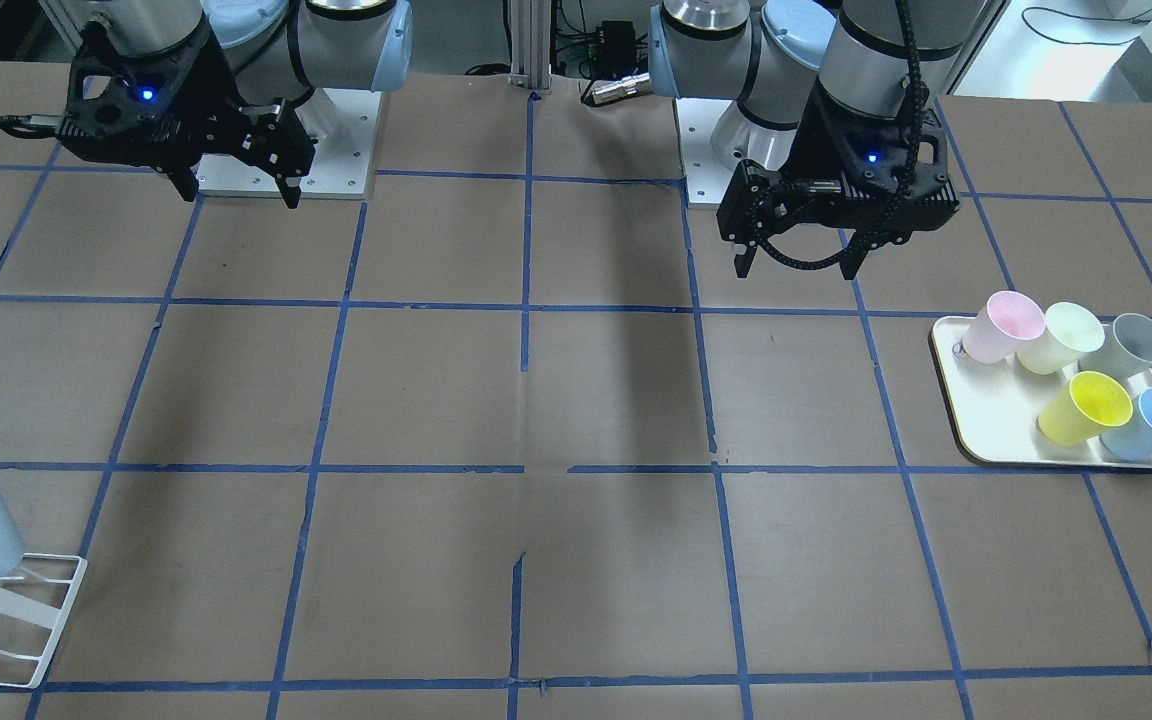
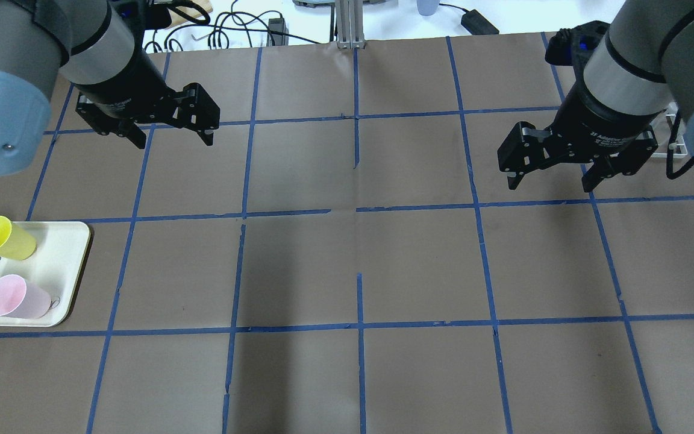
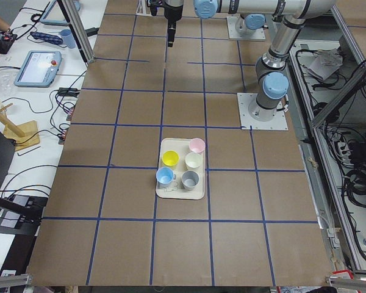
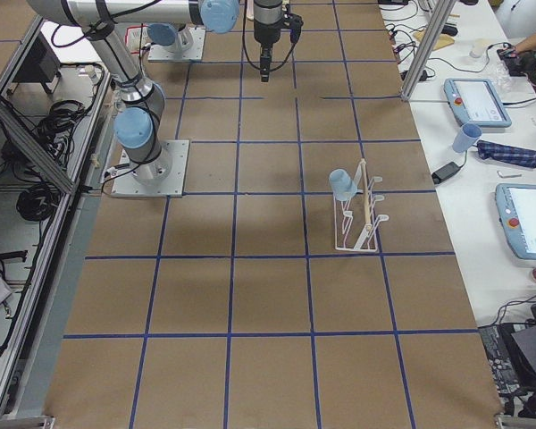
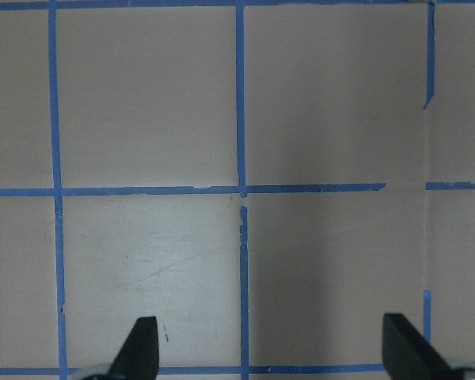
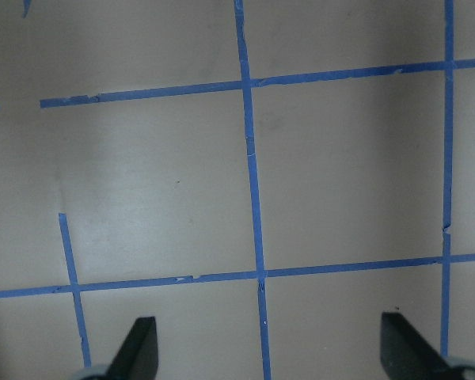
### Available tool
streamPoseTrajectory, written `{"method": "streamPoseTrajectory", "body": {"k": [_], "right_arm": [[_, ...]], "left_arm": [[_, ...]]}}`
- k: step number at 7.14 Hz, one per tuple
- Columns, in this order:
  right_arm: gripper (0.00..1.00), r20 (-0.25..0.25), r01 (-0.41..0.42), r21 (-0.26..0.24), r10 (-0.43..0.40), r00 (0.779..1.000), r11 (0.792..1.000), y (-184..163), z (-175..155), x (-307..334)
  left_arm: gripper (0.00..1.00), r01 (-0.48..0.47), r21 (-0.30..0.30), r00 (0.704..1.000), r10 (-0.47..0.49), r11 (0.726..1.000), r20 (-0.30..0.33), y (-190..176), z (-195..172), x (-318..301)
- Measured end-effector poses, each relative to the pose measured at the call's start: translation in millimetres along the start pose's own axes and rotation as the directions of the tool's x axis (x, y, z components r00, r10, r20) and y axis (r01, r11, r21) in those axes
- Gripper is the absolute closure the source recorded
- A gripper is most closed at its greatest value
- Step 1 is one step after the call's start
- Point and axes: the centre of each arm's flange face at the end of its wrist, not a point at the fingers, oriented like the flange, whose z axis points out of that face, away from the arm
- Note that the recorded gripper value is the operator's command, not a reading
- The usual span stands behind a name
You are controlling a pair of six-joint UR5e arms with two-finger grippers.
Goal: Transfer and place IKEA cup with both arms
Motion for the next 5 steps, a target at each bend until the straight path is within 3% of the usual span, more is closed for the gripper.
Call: {"method": "streamPoseTrajectory", "body": {"k": [3,5], "right_arm": [[0.0,-0.008,-0.004,0.014,0.004,1.0,1.0,-4.2,-0.4,4.9],[0.0,-0.012,0.017,0.039,-0.016,1.0,0.999,-26.2,7.5,31.9]], "left_arm": [[0.0,0.001,-0.002,1.0,-0.001,1.0,0.001,-0.1,0.6,-0.5],[0.0,0.001,-0.004,1.0,-0.001,1.0,0.001,-0.2,0.8,-0.5]]}}
